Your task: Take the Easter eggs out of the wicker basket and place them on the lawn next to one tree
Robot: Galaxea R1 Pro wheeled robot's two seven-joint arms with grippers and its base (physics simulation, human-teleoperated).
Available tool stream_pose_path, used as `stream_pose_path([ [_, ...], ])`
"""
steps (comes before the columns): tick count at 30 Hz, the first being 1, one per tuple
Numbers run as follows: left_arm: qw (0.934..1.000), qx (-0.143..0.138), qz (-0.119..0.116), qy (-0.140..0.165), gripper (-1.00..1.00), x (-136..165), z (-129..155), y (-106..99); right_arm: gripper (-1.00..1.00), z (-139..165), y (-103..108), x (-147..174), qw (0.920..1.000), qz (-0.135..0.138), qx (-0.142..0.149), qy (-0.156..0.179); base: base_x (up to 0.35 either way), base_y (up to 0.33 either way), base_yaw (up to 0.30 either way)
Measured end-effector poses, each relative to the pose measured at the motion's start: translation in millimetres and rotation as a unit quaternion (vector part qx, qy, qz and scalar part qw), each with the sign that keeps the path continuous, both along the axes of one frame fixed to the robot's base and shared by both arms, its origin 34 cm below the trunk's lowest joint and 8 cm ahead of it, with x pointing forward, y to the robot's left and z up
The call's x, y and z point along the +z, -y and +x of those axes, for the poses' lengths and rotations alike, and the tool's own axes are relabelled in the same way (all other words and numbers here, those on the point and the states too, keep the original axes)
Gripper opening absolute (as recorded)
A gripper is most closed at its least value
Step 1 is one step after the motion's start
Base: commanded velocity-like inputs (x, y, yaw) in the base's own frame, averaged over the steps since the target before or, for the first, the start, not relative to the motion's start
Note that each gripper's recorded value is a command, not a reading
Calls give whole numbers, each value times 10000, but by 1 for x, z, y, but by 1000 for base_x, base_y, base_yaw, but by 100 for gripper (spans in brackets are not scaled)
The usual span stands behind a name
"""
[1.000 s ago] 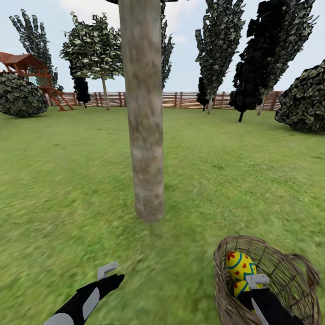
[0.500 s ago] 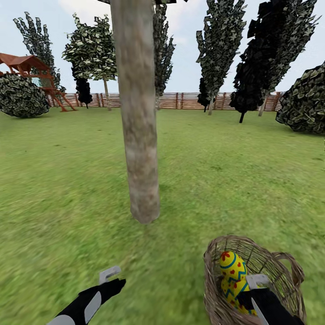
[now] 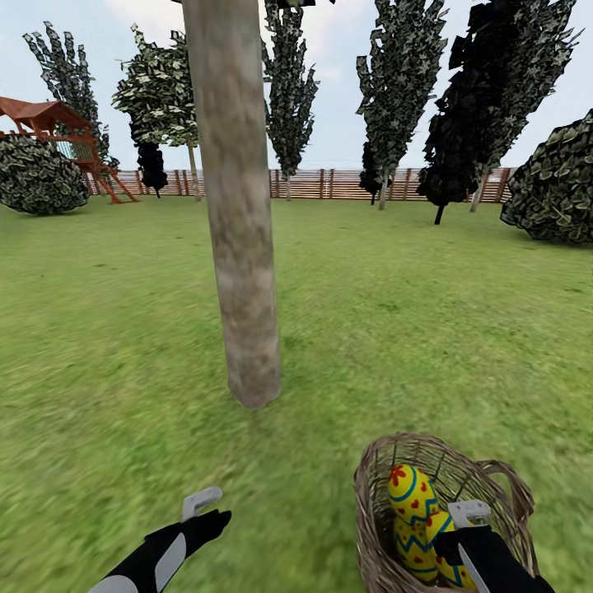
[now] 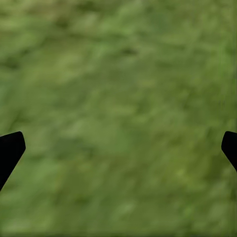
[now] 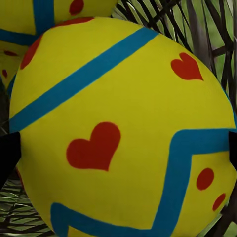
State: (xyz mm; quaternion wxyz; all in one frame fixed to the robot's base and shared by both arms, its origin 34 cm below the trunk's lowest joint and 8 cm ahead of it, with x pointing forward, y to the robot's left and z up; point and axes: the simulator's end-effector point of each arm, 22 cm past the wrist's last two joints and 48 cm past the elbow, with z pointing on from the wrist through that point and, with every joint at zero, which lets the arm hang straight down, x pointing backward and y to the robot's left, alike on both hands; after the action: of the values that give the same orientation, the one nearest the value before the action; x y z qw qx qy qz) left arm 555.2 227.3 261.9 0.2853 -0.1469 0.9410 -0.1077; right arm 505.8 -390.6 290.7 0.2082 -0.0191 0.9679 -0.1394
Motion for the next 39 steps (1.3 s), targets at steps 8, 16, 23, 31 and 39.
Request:
stream_pose_path([
  [8, 10000, -14, -25, 59, 100, 9, 3, 4, -100, 4, -1, 9, 9999, 4, 3, 100, 0, 0, 0],
  [16, 9998, -23, -44, 207, 100, 25, 10, 9, -100, 11, 0, 24, 9997, -2, -2, 264, 0, 0, 0],
  [23, 9994, -22, -41, 348, 100, 40, 16, 10, -100, 16, 0, 37, 9992, -2, -1, 406, 0, 0, 0],
  [31, 9986, -38, -54, 521, 100, 57, 23, 10, -100, 22, -1, 53, 9984, 4, 1, 570, -1, 2, 0],
  [39, 9986, -69, -106, 508, 100, 70, 23, 12, -100, 27, -1, 68, 9975, 10, 4, 712, -117, 242, 0],
])
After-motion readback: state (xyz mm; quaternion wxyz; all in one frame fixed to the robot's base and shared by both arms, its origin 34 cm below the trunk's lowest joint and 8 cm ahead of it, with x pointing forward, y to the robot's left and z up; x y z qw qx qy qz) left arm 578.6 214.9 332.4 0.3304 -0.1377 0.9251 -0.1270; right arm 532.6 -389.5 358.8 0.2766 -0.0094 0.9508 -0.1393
